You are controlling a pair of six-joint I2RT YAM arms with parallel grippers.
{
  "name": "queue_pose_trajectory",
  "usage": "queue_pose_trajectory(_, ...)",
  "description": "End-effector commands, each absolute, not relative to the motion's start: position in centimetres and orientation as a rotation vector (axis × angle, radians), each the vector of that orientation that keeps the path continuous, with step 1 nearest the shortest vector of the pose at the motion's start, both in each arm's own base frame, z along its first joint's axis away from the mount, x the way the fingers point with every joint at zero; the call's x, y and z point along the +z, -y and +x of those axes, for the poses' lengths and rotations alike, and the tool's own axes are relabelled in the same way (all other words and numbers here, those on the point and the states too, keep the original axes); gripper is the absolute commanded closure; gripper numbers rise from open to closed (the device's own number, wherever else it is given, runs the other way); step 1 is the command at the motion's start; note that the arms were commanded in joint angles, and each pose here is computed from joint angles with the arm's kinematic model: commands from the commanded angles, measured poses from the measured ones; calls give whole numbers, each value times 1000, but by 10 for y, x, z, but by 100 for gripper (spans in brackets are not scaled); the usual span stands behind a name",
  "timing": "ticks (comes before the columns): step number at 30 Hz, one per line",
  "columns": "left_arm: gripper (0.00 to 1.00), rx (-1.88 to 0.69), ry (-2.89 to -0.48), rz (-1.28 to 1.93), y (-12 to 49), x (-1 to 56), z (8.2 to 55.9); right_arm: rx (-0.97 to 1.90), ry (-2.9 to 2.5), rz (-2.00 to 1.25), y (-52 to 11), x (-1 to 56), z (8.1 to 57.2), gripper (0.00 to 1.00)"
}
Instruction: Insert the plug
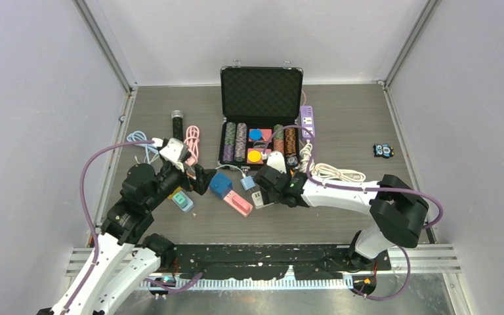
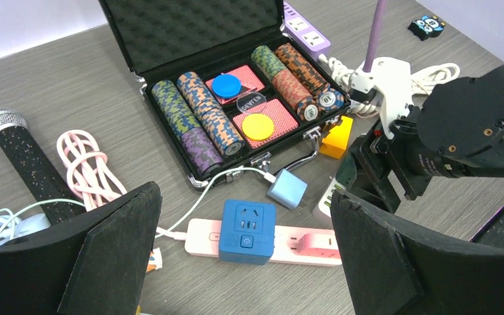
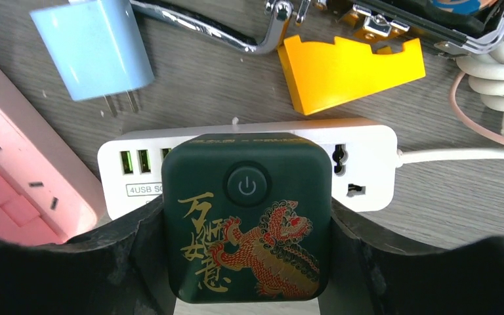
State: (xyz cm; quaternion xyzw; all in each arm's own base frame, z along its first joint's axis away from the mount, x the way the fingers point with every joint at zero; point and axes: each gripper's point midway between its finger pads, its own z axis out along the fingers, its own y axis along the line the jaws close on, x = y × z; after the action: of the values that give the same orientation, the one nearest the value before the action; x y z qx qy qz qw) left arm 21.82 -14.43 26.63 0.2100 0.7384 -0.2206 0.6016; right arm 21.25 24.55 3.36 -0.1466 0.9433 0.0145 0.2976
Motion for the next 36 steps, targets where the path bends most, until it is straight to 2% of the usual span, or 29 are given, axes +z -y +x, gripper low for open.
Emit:
queue_pose_trajectory(1,1,-495,-1686,495,145,276,222,-138,-2823,-401,-192,-58,136,95)
queue_pose_trajectory(7,1,-506,-1698,503,147,274,223,-20,-2797,-336,-204,-49,137,95)
queue_pose_trajectory(9,1,-507,-1697,503,147,274,223,-2,-2748,-328,-214,-29,150,90)
queue_pose_trajectory(10,1,-506,-1697,503,147,274,223,-15,-2720,-340,-215,-21,157,76)
queue_pose_trajectory(13,1,-506,-1695,499,147,275,223,15,-2649,-327,-233,23,183,51)
queue_pose_trajectory(14,1,-504,-1694,498,147,276,223,15,-2631,-336,-235,31,190,37)
queue_pose_trajectory(16,1,-500,-1693,496,146,276,223,37,-2597,-327,-241,54,206,23)
queue_pose_trajectory(19,1,-492,-1692,493,144,275,222,74,-2556,-300,-246,83,228,11)
queue_pose_trajectory(24,1,-477,-1689,489,141,276,222,104,-2542,-335,-249,100,238,9)
queue_pose_trajectory(33,1,-466,-1688,483,139,276,222,137,-2605,-433,-259,89,231,17)
queue_pose_trajectory(36,1,-463,-1689,481,138,276,222,139,-2623,-456,-262,83,230,22)
